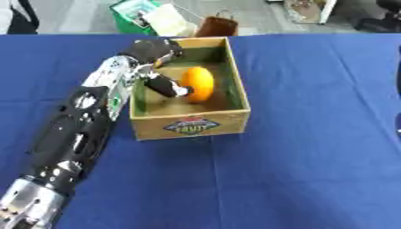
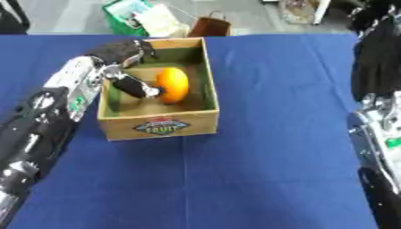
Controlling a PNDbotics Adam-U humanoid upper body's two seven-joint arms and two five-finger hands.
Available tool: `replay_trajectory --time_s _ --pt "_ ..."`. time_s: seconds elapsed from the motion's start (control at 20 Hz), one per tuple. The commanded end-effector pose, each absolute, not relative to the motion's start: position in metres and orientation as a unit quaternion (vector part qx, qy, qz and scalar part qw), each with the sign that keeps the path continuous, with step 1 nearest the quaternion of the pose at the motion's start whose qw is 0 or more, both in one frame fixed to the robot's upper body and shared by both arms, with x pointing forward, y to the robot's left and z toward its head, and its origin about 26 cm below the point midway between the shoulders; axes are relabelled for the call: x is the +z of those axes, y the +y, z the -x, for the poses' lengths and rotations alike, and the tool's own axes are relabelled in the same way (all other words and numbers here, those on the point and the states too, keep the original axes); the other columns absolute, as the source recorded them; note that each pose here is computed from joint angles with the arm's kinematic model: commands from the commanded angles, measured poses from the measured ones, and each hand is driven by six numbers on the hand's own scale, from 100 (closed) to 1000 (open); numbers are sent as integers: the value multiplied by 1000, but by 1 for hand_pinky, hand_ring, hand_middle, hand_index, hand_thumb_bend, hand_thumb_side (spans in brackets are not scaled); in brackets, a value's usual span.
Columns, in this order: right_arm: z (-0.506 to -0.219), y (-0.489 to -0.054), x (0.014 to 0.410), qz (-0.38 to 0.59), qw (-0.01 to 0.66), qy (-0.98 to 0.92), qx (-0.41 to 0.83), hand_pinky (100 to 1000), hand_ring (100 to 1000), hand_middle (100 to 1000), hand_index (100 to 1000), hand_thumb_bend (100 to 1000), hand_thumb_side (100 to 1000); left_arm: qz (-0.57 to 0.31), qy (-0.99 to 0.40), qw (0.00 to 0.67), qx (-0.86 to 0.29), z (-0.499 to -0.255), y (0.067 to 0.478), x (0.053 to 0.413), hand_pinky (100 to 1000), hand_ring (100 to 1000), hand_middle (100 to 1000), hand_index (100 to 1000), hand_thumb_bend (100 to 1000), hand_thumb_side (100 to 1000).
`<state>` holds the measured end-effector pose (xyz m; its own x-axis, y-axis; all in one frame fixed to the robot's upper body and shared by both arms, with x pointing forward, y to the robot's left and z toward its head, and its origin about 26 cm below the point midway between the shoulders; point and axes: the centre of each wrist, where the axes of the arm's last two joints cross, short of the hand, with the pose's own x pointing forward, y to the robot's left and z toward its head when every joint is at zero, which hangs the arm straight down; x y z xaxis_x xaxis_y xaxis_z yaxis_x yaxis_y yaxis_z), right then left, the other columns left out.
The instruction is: Pick up objects on the table and place them in the box.
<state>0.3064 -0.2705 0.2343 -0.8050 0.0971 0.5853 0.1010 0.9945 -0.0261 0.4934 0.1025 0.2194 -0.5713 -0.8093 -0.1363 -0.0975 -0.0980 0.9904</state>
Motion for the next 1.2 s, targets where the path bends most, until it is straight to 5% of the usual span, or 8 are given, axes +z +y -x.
replay_trajectory --time_s 0.05,0.2,0.4,0.7,1.1,1.2 --pt "-304 -272 241 53 296 -954 -1 772 766 741 839 100 1000 -396 -639 254 -609 -492 106 248 596 711 779 913 496 631" --pt "-304 -273 241 55 296 -954 -1 772 767 741 839 100 1000 -394 -677 243 -573 -487 106 263 593 704 762 905 430 664" --pt "-303 -274 241 59 295 -954 -2 771 767 741 839 100 1000 -392 -738 223 -502 -474 110 291 577 677 729 881 266 578" --pt "-303 -279 242 71 288 -955 0 770 766 741 839 100 1000 -375 -827 211 -363 -438 140 335 596 673 711 821 148 532" --pt "-302 -285 245 82 270 -959 -3 768 765 742 838 100 1000 -417 -855 209 -228 -381 202 358 601 658 687 803 163 532" --pt "-302 -286 246 85 267 -960 -4 768 765 742 838 100 1000 -415 -866 209 -183 -369 215 355 600 645 667 785 174 461"
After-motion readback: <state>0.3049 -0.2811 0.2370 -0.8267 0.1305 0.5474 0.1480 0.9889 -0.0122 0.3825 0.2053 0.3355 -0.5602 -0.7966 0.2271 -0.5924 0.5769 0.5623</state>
